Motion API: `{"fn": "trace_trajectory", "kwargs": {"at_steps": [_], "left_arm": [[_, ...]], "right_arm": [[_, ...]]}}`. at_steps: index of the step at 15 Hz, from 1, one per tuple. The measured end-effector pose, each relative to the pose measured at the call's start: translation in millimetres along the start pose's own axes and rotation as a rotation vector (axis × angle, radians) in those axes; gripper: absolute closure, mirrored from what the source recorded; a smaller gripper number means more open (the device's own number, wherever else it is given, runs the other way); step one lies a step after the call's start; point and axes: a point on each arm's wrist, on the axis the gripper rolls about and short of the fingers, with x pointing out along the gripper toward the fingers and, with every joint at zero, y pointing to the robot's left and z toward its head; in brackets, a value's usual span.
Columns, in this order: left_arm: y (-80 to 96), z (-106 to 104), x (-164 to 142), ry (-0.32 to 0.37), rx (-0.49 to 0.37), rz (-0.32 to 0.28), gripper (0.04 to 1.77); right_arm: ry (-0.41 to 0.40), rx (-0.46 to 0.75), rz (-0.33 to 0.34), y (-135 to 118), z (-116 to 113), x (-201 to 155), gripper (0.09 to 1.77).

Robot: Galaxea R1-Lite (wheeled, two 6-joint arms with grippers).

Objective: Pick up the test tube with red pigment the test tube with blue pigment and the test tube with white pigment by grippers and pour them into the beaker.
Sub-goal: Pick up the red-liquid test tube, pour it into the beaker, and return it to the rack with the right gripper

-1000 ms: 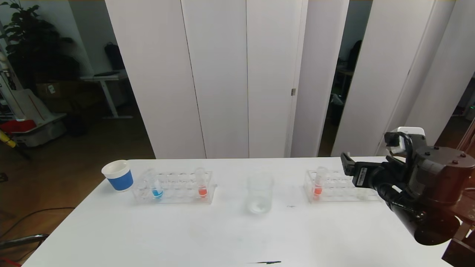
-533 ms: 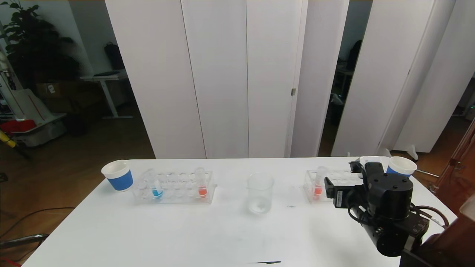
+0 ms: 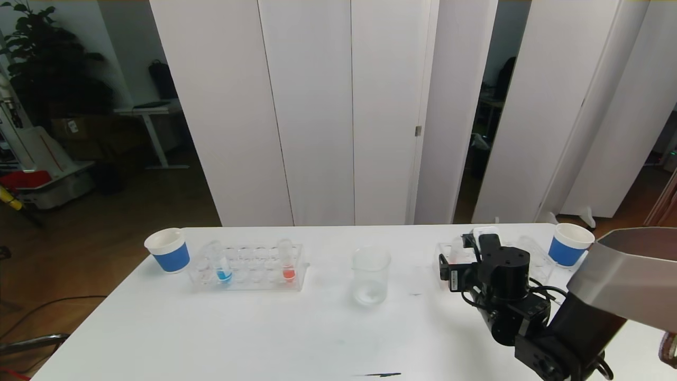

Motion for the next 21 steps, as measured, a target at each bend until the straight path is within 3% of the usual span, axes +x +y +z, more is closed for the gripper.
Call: {"fn": "trace_trajectory", "kwargs": {"at_steps": [6, 15, 16, 17, 19, 20, 21], "left_arm": [[0.0, 0, 0, 0.000, 0.000, 0.000, 0.06], [0.0, 0, 0, 0.000, 0.000, 0.000, 0.06], [0.0, 0, 0, 0.000, 0.000, 0.000, 0.06], [0.0, 0, 0, 0.000, 0.000, 0.000, 0.06], [0.0, 0, 0, 0.000, 0.000, 0.000, 0.06], [0.0, 0, 0, 0.000, 0.000, 0.000, 0.06], [0.0, 0, 0, 0.000, 0.000, 0.000, 0.06]], "right_arm": [[-0.031, -0.020, -0.005, 11, -2, 26, 0.11], [-0.049, -0.012, -0.004, 16, -1, 33, 0.11], [-0.049, -0.011, -0.004, 17, -1, 34, 0.17], [-0.050, -0.010, -0.005, 17, -1, 34, 0.38], [-0.051, -0.007, -0.005, 17, -1, 34, 1.22], [-0.050, -0.005, -0.005, 17, -1, 34, 1.41], [-0.051, -0.003, -0.005, 17, -1, 35, 1.32]]}}
